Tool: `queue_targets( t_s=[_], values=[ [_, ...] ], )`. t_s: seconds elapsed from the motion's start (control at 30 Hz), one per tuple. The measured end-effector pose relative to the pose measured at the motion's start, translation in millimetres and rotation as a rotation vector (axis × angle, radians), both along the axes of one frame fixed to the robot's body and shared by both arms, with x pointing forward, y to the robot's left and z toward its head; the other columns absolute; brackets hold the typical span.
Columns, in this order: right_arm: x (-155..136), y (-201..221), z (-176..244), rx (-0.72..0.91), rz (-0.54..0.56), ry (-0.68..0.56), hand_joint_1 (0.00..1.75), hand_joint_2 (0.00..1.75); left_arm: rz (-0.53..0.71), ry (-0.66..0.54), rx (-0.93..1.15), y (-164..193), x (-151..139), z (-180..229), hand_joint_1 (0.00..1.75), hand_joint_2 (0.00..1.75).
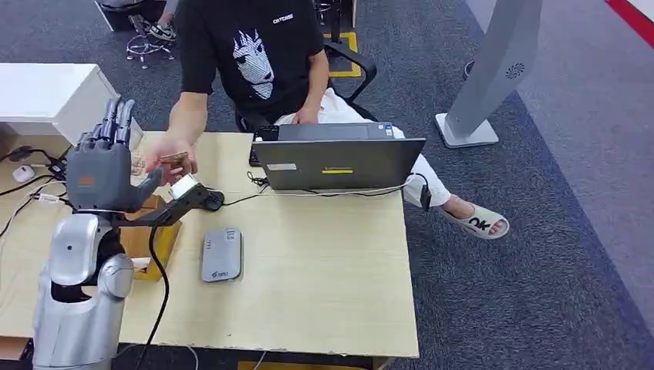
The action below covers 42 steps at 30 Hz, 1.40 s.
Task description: Pass the card to the sensor for recognition and then transmit it.
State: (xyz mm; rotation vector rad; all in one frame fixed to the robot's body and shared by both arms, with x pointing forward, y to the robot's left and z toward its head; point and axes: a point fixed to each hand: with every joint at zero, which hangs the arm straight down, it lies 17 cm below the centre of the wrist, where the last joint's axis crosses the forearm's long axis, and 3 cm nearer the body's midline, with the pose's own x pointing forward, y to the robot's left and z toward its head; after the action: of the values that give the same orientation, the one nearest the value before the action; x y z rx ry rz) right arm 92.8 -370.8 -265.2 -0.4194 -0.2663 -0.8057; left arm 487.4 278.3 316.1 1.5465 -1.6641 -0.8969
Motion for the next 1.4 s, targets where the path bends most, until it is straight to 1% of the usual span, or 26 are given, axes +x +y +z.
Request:
queue_targets(
  t_s=[0.4,0.5,0.63,0.77,0.87,1.0,1.23,1.4],
  values=[
    [0.9,-2.0,0.4,-0.003,0.002,-0.001,0.0,1.75,0.001,-0.01,-0.026,1.8,-2.2,1.8,0.0,1.75],
    [0.1,-2.3,0.3,-0.003,-0.007,-0.001,0.0,1.75,-0.028,-0.01,-0.037,-3.8,-9.8,-3.4,0.0,1.75],
    [-1.9,-3.2,0.3,-0.005,-0.026,0.003,0.0,1.75,-0.066,0.0,-0.057,-10.6,-28.1,-20.4,0.0,1.75],
    [-10.2,-3.6,-0.4,-0.005,-0.076,0.017,0.0,1.75,-0.09,0.016,-0.094,-12.0,-64.3,-46.2,0.0,1.75],
    [-13.8,-2.8,-0.7,-0.006,-0.093,0.023,0.0,1.75,-0.095,0.027,-0.112,-10.5,-85.0,-56.7,0.0,1.75],
    [-14.6,-1.5,-1.0,-0.003,-0.103,0.024,0.0,1.75,-0.093,0.033,-0.121,-9.2,-95.6,-59.5,0.0,1.75],
    [-16.7,-0.4,-1.3,0.0,-0.124,0.026,0.0,1.75,-0.092,0.03,-0.128,-5.8,-105.3,-59.6,0.0,1.75],
    [-22.3,2.8,-1.7,-0.002,-0.149,0.04,0.0,1.75,-0.106,0.039,-0.182,-2.0,-134.1,-68.4,0.0,1.75]
  ],
)
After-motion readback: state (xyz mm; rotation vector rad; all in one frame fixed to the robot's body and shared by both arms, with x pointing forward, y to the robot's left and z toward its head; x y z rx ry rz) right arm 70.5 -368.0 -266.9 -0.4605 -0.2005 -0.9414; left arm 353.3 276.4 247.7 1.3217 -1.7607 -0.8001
